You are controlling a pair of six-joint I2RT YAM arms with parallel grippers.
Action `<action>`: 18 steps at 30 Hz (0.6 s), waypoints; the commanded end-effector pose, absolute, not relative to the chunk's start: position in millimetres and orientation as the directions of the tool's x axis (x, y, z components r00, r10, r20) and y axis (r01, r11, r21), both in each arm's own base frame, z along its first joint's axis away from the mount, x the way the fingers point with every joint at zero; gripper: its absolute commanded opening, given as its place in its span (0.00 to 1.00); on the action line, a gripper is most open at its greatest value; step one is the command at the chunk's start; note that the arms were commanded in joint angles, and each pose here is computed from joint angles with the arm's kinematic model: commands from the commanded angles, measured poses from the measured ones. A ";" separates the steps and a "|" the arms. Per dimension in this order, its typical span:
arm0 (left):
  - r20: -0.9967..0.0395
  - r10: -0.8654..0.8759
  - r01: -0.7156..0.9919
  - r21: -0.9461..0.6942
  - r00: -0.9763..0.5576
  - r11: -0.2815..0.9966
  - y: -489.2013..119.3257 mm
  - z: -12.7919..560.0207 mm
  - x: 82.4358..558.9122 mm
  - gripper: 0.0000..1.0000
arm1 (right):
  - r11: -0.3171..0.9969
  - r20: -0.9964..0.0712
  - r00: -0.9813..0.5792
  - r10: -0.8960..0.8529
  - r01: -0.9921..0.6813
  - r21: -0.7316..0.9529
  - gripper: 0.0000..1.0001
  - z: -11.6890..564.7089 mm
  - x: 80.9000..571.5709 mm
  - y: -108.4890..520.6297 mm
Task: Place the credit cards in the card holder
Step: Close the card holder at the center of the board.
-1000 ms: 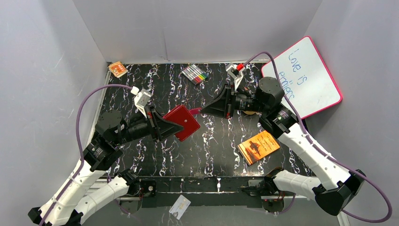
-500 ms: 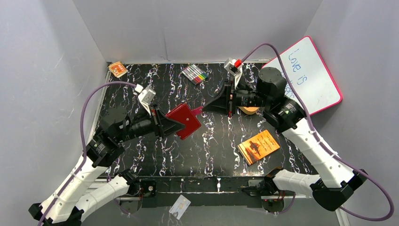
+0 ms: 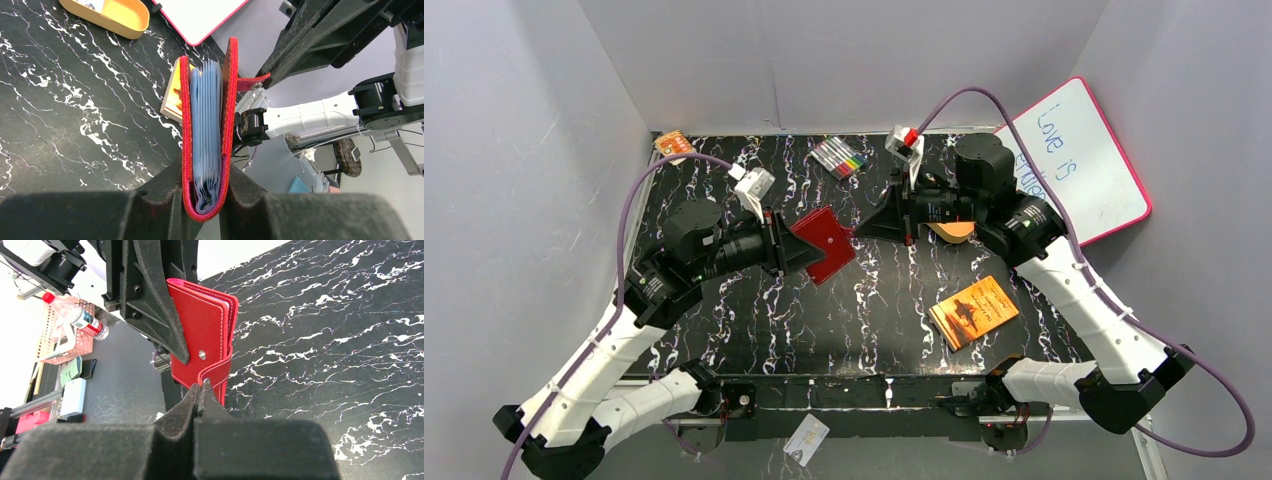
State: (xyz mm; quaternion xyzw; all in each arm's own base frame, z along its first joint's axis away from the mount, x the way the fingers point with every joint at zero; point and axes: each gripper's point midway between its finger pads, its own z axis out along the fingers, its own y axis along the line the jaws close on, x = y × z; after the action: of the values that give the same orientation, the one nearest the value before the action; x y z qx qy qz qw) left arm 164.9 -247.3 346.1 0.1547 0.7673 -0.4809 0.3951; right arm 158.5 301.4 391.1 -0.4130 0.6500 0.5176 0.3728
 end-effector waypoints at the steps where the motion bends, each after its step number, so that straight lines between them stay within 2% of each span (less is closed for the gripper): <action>1: -0.761 -0.187 0.617 -0.622 -0.621 0.481 -246.1 368.6 168.3 0.00 | 0.084 -0.934 -0.337 -0.121 -0.941 0.328 0.00 406.0 152.1 306.5; 18: -0.735 -0.189 0.615 -0.657 -0.651 0.435 -255.8 369.1 167.0 0.00 | 0.140 -0.903 -0.410 -0.130 -0.909 0.393 0.00 379.8 161.3 329.0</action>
State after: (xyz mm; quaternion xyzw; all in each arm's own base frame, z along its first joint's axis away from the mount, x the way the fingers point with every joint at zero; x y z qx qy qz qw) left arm 171.7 -254.8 341.5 0.1336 0.7807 -0.4841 0.3719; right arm 162.3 324.7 368.6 -0.3984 0.6724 0.5128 0.3553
